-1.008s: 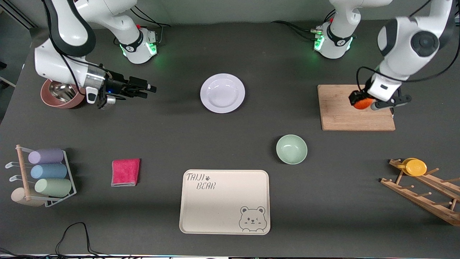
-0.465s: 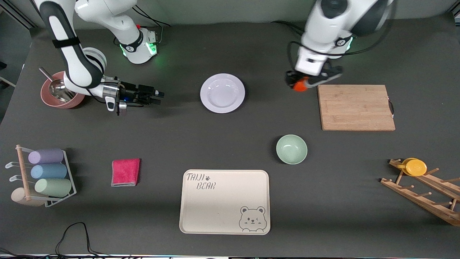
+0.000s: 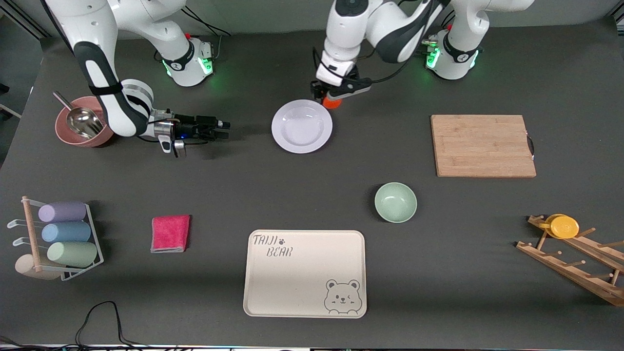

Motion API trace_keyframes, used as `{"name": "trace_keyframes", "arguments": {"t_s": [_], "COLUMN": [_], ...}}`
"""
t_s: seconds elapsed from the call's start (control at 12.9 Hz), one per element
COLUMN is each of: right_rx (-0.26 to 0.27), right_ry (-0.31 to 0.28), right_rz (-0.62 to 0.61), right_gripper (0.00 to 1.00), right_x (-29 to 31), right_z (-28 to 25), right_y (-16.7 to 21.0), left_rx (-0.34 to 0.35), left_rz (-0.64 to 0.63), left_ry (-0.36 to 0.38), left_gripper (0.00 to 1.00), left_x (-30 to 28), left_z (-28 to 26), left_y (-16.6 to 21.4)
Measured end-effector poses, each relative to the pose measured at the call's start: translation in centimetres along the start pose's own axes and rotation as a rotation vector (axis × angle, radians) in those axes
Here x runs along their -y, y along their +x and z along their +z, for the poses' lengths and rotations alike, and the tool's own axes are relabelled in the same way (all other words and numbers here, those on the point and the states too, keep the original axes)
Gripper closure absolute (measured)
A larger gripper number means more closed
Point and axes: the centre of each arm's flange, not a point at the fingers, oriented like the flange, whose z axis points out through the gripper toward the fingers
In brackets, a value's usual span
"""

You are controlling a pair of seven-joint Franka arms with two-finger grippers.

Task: Place orange and plate with both arms
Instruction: 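Carry the orange onto the white plate with the left gripper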

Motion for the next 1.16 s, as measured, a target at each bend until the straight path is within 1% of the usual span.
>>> {"name": "trace_keyframes", "arguments": {"t_s": [0.16,0.23,0.31,0.47,0.54,0.62,0.78,0.85,0.93,1.01,1.09,1.16], "right_rx": [0.001,0.000,-0.001,-0.005,-0.008,-0.009,-0.006,-0.005,-0.004,-0.004,-0.004,-0.004], "right_ry": [0.000,-0.004,-0.006,-0.012,-0.015,-0.017,-0.015,-0.013,-0.013,-0.012,-0.012,-0.012], "right_rz": [-0.005,-0.014,-0.024,-0.041,-0.044,-0.047,-0.052,-0.053,-0.053,-0.054,-0.054,-0.055], "right_gripper": [0.00,0.00,0.00,0.00,0.00,0.00,0.01,0.08,0.22,0.35,0.44,0.44], "right_x": [-1.0,-1.4,-1.7,-2.3,-2.7,-3.1,-3.3,-3.4,-3.4,-3.4,-3.4,-3.4], "right_z": [0.2,0.2,0.2,0.0,-0.2,-0.3,-0.2,-0.2,-0.2,-0.2,-0.2,-0.2], "right_y": [-0.2,-0.3,-0.3,-0.4,-0.5,-0.5,-0.5,-0.4,-0.4,-0.4,-0.4,-0.4], "left_rx": [-0.039,-0.061,-0.068,-0.049,-0.041,-0.039,-0.045,-0.046,-0.049,-0.054,-0.063,-0.076], "left_rz": [0.010,0.013,0.017,0.027,0.029,0.030,0.034,0.035,0.033,0.029,0.020,0.004], "left_ry": [-0.003,0.015,0.040,0.105,0.130,0.144,0.145,0.139,0.134,0.131,0.127,0.122], "left_gripper": [0.30,0.30,0.30,0.30,0.30,0.30,0.30,0.26,0.25,0.16,0.05,0.00], "left_x": [-3.6,-4.9,-5.6,-5.6,-5.4,-5.3,-5.6,-5.9,-6.2,-6.4,-6.6,-6.8], "left_z": [2.2,4.6,7.8,14.1,16.2,17.4,17.8,17.6,17.4,17.1,16.7,15.9], "left_y": [-0.9,-1.2,-1.5,-2.0,-2.1,-2.1,-2.2,-2.3,-2.2,-1.9,-1.2,-0.1]}}
